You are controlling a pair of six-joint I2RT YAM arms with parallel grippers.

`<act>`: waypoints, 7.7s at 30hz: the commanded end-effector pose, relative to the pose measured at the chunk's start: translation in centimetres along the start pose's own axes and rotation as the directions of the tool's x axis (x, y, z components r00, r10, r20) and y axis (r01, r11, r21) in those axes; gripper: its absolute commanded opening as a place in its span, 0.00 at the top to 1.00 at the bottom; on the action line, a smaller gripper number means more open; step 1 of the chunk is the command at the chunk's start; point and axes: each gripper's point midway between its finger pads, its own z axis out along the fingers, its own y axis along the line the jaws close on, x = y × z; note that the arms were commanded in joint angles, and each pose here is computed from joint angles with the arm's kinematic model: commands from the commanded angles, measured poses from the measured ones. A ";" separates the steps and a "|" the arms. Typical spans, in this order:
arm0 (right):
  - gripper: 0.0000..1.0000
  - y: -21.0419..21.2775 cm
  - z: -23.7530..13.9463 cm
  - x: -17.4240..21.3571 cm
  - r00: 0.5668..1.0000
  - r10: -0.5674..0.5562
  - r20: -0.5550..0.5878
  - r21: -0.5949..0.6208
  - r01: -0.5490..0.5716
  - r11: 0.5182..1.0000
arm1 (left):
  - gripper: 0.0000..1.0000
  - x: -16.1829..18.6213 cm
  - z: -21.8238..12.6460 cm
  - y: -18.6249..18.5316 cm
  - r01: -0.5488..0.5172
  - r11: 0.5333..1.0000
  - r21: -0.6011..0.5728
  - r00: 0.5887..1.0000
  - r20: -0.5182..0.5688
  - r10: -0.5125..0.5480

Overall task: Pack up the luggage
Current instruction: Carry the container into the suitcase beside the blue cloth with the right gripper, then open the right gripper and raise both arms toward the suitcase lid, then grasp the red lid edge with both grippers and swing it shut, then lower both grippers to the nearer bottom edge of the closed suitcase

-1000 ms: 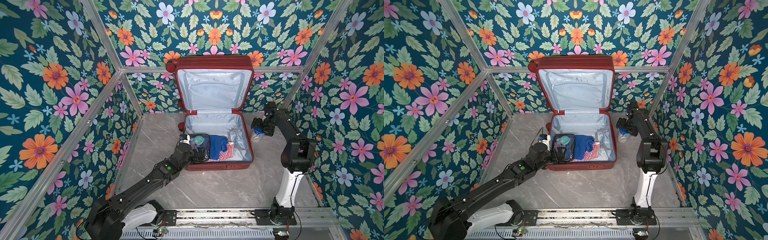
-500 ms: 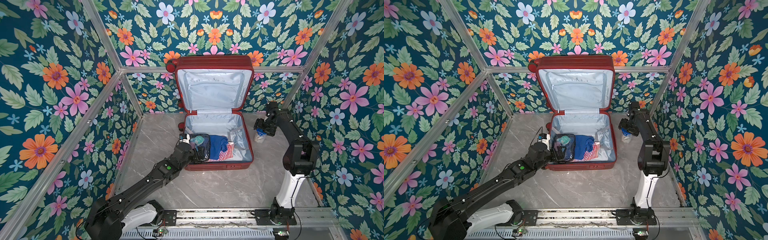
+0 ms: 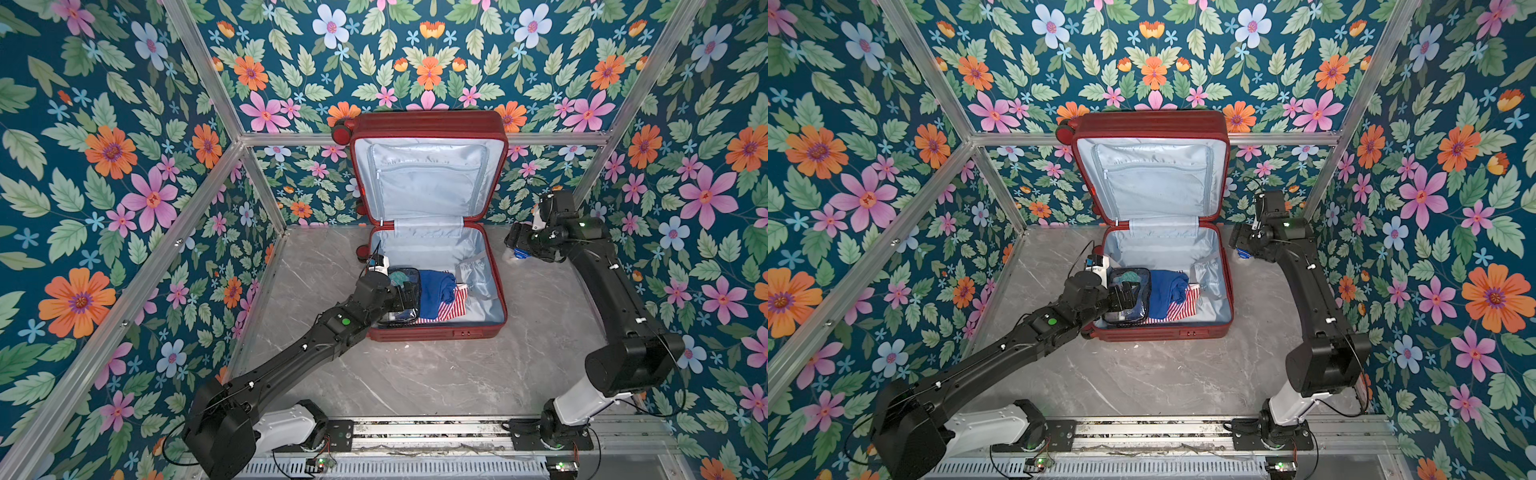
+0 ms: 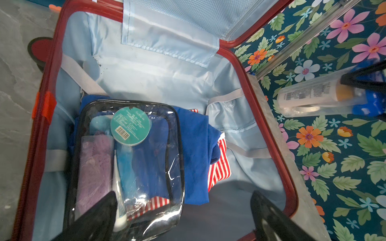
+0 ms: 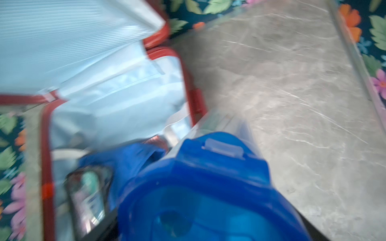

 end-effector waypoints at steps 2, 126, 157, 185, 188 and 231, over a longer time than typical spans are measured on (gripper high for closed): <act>0.39 2.9 -1.4 2.0 0.995 -0.089 -0.043 -0.070 0.086 0.994 | 0.00 -0.7 0.3 -0.9 -0.026 0.999 0.028 1.000 0.002 0.026; 0.01 13.9 -10.5 -24.6 0.753 0.233 0.615 -0.594 0.249 0.765 | 0.00 -40.9 -1.1 3.7 0.029 0.798 0.602 0.855 0.399 -0.332; 0.07 16.8 -12.3 -20.1 0.848 0.214 0.485 -0.743 0.271 0.612 | 0.01 -37.1 -3.3 -1.7 -0.043 0.755 0.655 0.901 0.352 -0.254; 0.09 10.0 -11.1 3.2 0.936 0.206 0.286 -0.727 0.072 0.683 | 0.01 -13.1 -8.4 0.2 0.251 0.853 0.457 0.924 0.151 -0.353; 0.09 8.4 -10.1 6.5 0.950 0.205 0.236 -0.710 0.024 0.704 | 0.01 -9.5 -8.8 1.8 0.310 0.861 0.404 0.915 0.119 -0.385; 0.24 -3.4 -3.8 25.3 0.977 0.134 -0.168 -0.312 -0.182 0.932 | 0.22 -4.4 -12.2 17.9 0.435 0.863 -0.256 0.899 0.175 -0.401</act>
